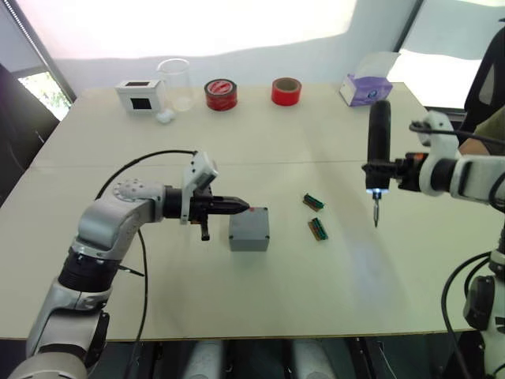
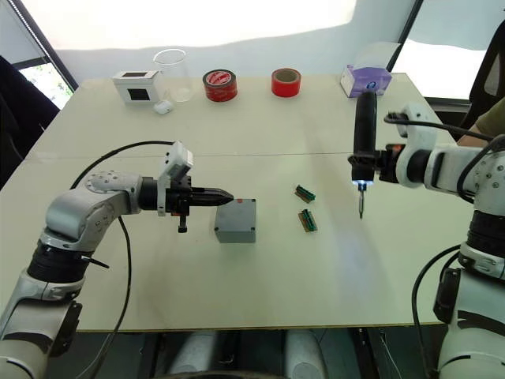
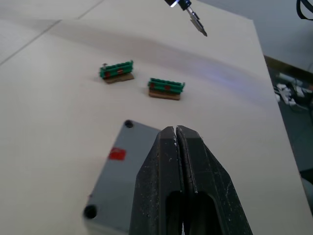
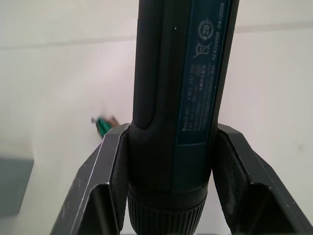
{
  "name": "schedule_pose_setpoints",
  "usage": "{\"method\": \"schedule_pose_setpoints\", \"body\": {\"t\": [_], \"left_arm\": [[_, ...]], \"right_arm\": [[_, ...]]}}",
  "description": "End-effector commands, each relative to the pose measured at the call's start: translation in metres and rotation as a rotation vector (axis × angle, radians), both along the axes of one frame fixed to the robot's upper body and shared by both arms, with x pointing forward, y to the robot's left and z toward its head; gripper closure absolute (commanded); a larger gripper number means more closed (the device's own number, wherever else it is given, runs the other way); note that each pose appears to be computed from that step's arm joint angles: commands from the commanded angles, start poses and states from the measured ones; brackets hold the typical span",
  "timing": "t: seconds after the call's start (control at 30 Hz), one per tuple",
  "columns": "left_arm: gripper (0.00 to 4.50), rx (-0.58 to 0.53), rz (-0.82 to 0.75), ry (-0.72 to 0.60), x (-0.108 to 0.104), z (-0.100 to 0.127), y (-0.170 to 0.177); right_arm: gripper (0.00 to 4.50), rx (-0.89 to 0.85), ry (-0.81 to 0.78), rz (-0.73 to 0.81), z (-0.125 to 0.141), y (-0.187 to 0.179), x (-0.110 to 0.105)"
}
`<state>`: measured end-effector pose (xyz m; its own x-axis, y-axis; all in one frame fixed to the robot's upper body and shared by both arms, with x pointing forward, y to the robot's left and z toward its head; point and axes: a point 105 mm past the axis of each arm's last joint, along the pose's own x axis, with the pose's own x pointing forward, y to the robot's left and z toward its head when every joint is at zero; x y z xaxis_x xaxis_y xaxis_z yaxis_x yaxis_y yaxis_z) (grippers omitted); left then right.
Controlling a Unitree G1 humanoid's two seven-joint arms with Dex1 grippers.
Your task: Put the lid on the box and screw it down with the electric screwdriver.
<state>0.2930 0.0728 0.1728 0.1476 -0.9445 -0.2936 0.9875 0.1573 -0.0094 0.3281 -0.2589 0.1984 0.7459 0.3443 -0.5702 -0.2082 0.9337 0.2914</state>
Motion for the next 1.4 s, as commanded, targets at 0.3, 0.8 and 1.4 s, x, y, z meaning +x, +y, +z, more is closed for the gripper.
{"method": "schedule_pose_setpoints", "body": {"t": [0.3,0.8,1.4], "left_arm": [[4.5,0.122,-0.12,-0.219,-0.006,-0.015,-0.032],[4.5,0.023,0.029,-0.152,0.004,-0.002,-0.024],[4.5,-0.314,0.413,-0.168,0.05,0.067,0.026]], "right_arm": [[2.68,-0.082,0.235,0.051,-0.047,-0.014,-0.02],[0.27,-0.156,0.287,0.04,-0.071,-0.024,-0.014],[0.03,0.047,-0.405,0.064,0.042,0.023,0.02]]}}
